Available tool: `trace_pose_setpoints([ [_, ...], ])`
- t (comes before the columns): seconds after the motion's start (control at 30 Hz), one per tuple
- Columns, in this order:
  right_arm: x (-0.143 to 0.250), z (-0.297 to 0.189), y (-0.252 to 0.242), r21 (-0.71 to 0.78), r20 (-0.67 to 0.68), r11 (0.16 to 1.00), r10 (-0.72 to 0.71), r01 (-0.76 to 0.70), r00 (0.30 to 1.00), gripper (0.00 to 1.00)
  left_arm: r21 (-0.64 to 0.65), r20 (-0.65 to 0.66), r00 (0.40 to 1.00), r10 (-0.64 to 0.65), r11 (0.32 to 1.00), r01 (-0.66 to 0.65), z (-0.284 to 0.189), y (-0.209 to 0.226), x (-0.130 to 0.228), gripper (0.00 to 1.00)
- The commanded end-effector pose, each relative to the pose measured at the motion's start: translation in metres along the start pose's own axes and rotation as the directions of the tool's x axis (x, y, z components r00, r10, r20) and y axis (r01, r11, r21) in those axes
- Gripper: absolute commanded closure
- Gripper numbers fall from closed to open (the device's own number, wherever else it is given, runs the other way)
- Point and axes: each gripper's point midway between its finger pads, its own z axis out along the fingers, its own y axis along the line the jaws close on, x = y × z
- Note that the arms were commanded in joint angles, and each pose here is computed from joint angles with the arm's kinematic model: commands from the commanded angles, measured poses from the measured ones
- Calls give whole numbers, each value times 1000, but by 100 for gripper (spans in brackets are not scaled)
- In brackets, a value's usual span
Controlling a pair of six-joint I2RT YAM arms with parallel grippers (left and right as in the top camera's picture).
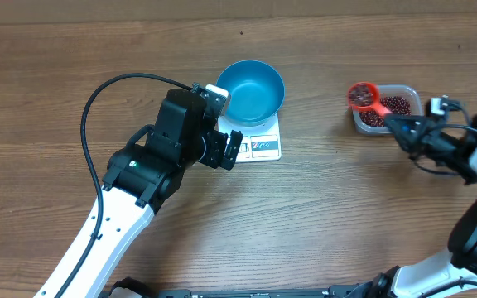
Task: Scoop item into bowl and weigh 150g on scale
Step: 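Carry the filled scoop with the right gripper over the blue bowl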
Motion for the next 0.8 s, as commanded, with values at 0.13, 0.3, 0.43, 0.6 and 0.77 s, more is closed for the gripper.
trace_pose_setpoints([
  [0.13,29,49,10,-62,-161,997,-45,36,986,96,9,17,1000,-17,1000,17,-4,0,-4,1],
  [0.3,42,69,12,-71,-229,997,-48,33,972,96,9,17,1000,-17,1000,17,-4,0,-4,0],
  [0.43,45,80,13,-65,-264,997,-48,32,963,96,9,17,1000,-17,1000,17,-4,0,-4,0],
  [0.6,43,103,8,-4,-297,999,-39,40,954,96,9,17,1000,-17,1000,17,-4,0,-4,0],
  [0.77,41,126,8,33,-308,997,-56,70,950,96,9,17,1000,-17,1000,17,-4,0,-4,0],
])
